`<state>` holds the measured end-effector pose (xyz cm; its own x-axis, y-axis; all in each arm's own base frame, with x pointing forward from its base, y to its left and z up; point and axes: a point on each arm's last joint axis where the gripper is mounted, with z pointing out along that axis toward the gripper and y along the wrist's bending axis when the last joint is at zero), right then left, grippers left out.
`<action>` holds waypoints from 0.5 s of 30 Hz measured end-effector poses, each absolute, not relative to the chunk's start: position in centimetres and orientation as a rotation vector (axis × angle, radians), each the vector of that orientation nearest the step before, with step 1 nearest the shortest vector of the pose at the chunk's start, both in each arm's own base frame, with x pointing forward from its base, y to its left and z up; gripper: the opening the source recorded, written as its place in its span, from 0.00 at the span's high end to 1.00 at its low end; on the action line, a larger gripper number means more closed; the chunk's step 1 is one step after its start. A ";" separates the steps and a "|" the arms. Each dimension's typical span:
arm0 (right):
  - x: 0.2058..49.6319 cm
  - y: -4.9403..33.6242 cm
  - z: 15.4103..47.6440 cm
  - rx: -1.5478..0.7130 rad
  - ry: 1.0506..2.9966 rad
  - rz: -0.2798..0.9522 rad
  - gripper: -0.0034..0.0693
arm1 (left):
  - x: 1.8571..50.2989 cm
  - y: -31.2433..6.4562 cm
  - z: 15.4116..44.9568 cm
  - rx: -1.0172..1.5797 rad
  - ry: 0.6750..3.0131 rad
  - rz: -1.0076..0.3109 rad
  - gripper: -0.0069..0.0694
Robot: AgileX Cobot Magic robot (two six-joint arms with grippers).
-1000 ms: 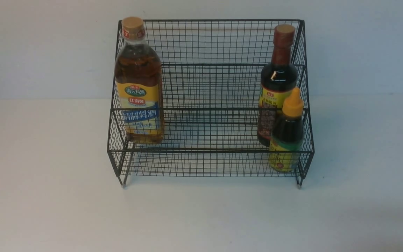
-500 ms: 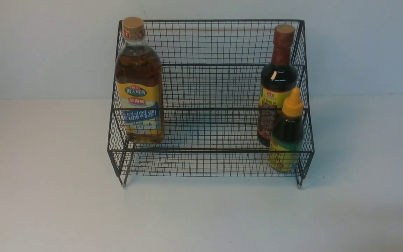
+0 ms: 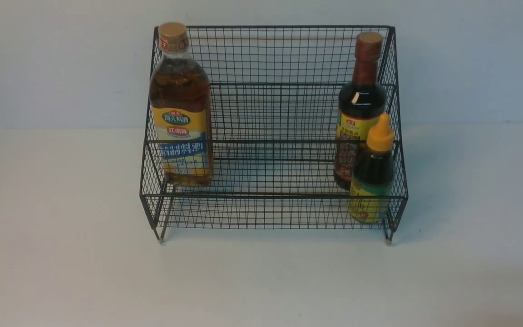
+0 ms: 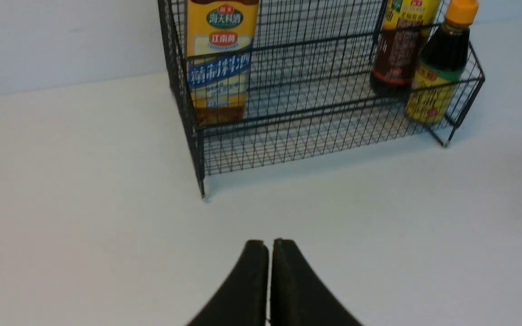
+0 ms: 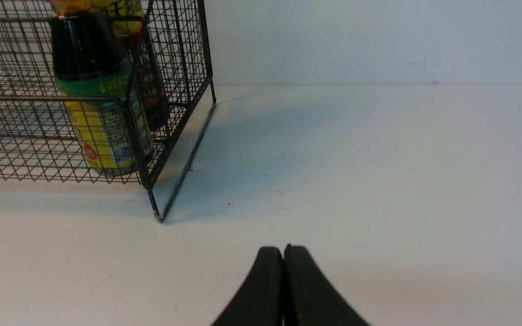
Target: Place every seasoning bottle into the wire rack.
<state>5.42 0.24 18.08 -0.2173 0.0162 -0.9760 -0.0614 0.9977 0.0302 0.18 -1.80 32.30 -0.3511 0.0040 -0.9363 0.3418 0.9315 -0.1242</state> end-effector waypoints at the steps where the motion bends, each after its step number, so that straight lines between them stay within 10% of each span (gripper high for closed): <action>1: 5.4 0.2 18.1 -0.033 1.789 0.071 0.97 | 0.4 -1.9 31.6 0.241 1.889 -0.370 0.92; 15: 5.4 0.2 18.1 -0.033 1.786 0.072 0.97 | 3.0 -2.2 26.4 0.165 1.874 -0.403 0.92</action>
<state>5.42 0.24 18.08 -0.2153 0.0163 -0.9764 -0.0618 0.9976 0.0303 3.03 -2.25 26.36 -0.3363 -0.0837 -0.9380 0.3092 0.9310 -0.1940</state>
